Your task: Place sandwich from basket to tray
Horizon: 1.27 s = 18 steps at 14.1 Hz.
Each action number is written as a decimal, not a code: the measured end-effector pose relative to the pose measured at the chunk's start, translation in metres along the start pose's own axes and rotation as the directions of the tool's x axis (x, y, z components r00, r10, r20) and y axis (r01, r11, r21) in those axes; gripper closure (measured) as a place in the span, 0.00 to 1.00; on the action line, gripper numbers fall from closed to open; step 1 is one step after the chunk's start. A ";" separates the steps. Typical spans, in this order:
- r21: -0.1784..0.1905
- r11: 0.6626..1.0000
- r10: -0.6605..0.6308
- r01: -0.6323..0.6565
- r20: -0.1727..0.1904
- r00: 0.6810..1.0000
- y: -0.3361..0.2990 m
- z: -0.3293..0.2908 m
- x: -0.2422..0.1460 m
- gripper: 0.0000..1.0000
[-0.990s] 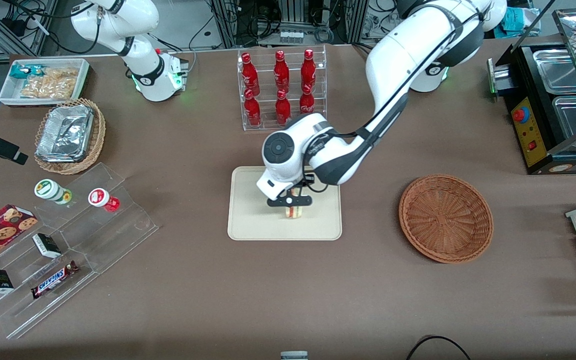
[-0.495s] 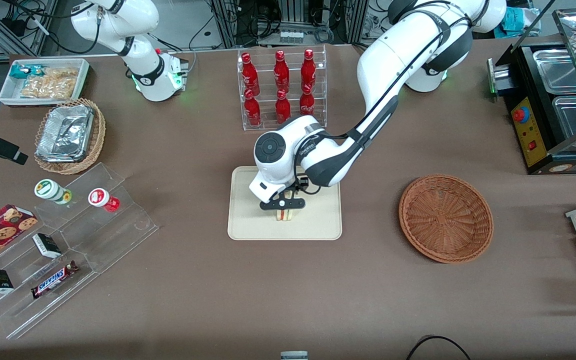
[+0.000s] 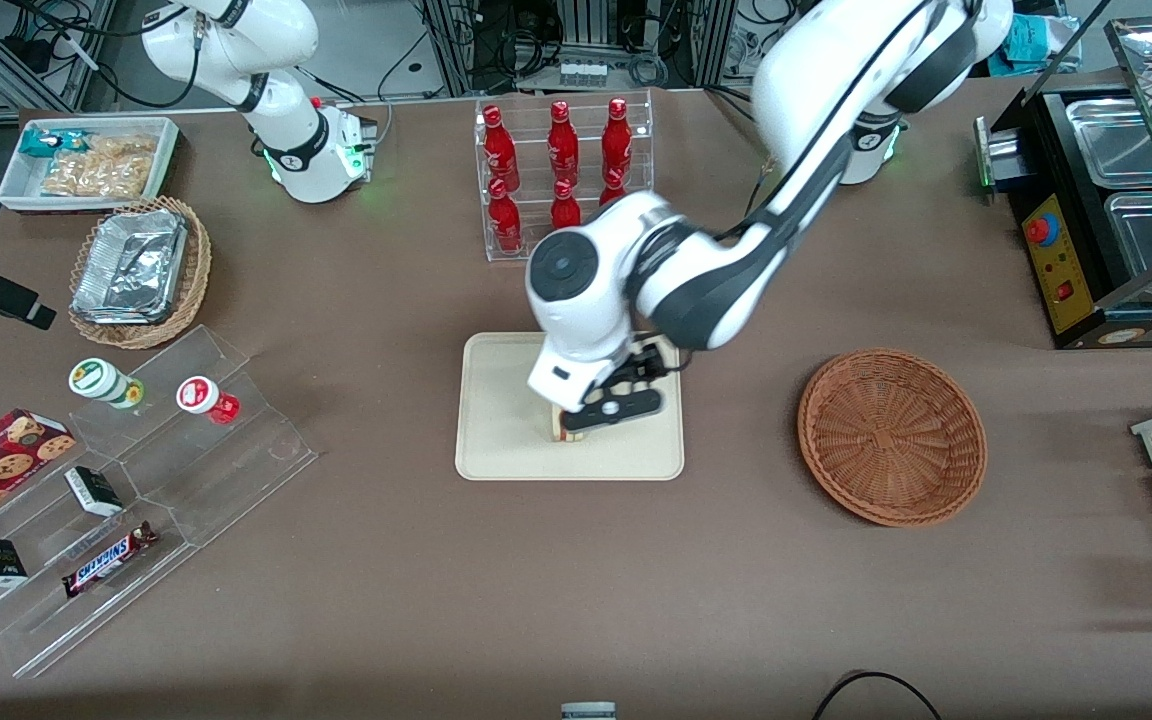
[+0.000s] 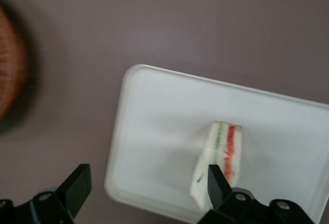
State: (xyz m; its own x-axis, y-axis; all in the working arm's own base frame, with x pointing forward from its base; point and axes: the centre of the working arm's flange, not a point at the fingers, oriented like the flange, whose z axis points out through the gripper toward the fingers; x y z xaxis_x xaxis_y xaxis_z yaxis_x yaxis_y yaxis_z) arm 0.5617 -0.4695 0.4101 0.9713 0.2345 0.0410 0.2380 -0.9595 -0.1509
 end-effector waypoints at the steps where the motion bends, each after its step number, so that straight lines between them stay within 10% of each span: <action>1: 0.010 1.000 -0.021 0.021 0.010 1.000 -0.030 -0.027 0.016 0.00; 5: 0.052 0.997 0.046 -0.051 0.102 0.994 -0.184 -0.084 0.092 0.00; 10: -0.003 0.984 0.176 -0.179 0.204 0.963 -0.339 -0.110 0.107 0.00; 18: -0.049 0.971 0.238 -0.233 0.182 0.954 -0.355 -0.151 0.047 0.00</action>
State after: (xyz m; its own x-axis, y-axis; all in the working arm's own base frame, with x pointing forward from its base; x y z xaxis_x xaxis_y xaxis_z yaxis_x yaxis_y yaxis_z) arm 0.5220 -0.1420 0.6148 0.9840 0.0241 -0.1765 0.0050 -0.9941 -0.1082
